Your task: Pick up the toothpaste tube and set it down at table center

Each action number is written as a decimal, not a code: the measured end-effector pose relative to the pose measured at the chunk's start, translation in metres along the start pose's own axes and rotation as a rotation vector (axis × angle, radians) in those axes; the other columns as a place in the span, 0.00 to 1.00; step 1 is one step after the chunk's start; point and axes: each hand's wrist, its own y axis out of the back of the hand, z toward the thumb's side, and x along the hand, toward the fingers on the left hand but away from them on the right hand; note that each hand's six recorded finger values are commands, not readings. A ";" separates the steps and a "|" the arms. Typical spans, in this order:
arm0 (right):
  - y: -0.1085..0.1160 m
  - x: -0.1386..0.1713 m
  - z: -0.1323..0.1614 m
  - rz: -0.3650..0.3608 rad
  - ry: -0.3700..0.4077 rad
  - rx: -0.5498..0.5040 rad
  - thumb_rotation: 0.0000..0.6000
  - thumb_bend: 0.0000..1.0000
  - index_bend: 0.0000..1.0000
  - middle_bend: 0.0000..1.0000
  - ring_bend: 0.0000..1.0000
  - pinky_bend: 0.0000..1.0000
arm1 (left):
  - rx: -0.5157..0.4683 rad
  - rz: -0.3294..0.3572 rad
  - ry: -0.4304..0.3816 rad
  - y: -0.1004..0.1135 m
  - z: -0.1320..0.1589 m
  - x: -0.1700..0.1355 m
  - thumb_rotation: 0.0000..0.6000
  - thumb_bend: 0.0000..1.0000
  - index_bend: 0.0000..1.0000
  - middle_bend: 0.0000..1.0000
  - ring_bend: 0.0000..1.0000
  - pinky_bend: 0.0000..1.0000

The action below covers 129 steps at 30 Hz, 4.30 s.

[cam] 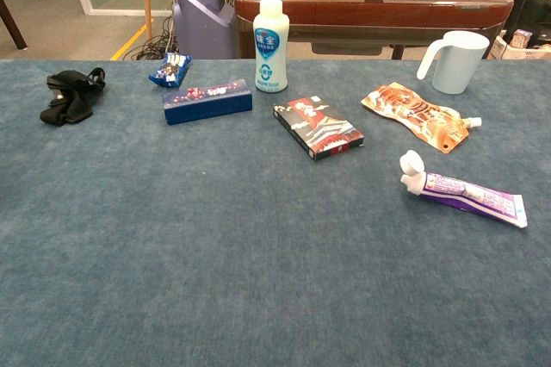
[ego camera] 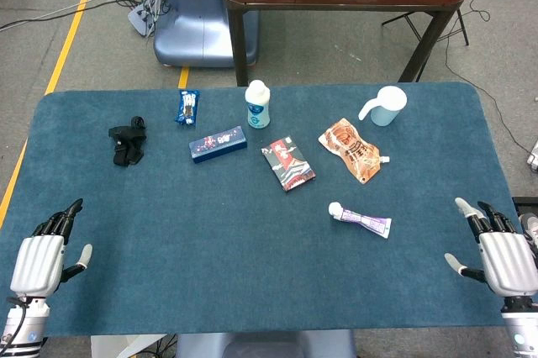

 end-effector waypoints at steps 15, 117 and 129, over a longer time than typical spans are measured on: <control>-0.014 -0.024 0.034 0.055 0.094 0.035 1.00 0.21 0.25 0.33 0.17 0.17 | -0.014 -0.010 -0.018 -0.006 0.003 0.001 1.00 0.36 0.00 0.17 0.18 0.26; -0.038 -0.146 0.327 0.450 0.749 0.493 1.00 0.85 0.78 0.69 0.59 0.32 | 0.232 -0.363 -0.791 -0.027 0.186 0.078 1.00 0.41 0.00 0.73 0.75 0.78; -0.047 -0.153 0.342 0.468 0.742 0.473 1.00 0.85 0.79 0.69 0.61 0.32 | 0.194 -0.369 -0.860 -0.038 0.221 0.073 1.00 0.41 0.00 0.73 0.75 0.78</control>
